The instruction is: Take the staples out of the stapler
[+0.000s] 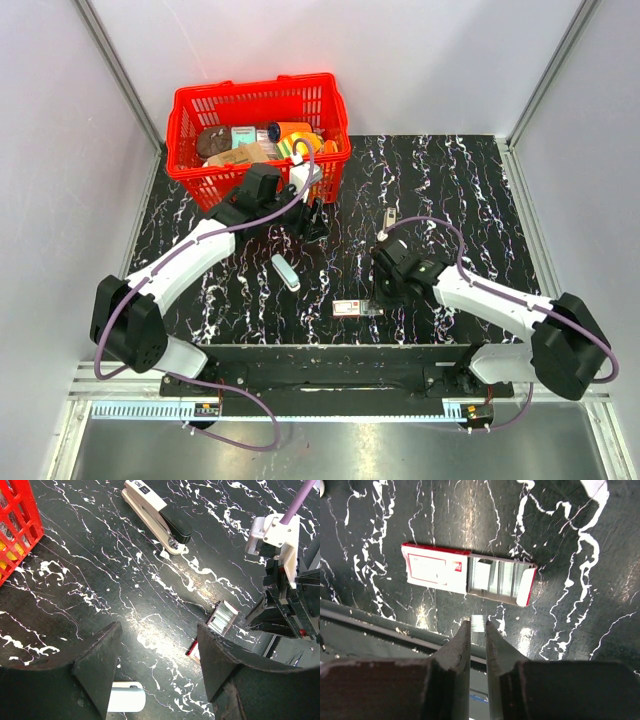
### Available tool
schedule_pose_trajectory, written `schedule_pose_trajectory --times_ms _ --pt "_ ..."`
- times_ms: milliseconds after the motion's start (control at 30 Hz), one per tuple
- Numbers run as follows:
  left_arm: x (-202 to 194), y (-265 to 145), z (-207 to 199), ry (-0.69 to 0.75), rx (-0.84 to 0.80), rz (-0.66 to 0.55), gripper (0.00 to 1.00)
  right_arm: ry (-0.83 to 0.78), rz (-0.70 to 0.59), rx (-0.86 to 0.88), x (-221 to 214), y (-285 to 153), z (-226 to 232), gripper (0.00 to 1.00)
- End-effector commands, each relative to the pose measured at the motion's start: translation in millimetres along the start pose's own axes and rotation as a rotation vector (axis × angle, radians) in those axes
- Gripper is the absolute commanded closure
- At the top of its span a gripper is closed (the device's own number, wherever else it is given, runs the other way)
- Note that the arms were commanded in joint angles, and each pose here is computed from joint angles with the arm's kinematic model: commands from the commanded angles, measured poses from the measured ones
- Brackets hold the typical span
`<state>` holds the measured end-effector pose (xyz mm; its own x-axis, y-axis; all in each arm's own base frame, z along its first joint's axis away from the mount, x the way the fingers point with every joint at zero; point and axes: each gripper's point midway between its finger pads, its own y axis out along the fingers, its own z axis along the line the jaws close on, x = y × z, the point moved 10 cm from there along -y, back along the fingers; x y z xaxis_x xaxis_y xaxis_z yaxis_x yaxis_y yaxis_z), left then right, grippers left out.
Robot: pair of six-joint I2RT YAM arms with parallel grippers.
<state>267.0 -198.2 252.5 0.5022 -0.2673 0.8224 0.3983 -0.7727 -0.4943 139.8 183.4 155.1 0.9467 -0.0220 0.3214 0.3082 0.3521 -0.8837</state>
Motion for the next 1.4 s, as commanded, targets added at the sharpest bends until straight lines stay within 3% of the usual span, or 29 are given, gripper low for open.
schedule_pose_trajectory --times_ms 0,1367 --pt "9.6 -5.4 -3.3 0.044 0.022 -0.041 0.34 -0.007 -0.081 -0.06 13.0 1.5 7.5 1.0" --pt "14.7 -12.8 -13.7 0.069 0.01 -0.068 0.34 -0.042 0.013 -0.118 7.0 37.5 4.1 0.98"
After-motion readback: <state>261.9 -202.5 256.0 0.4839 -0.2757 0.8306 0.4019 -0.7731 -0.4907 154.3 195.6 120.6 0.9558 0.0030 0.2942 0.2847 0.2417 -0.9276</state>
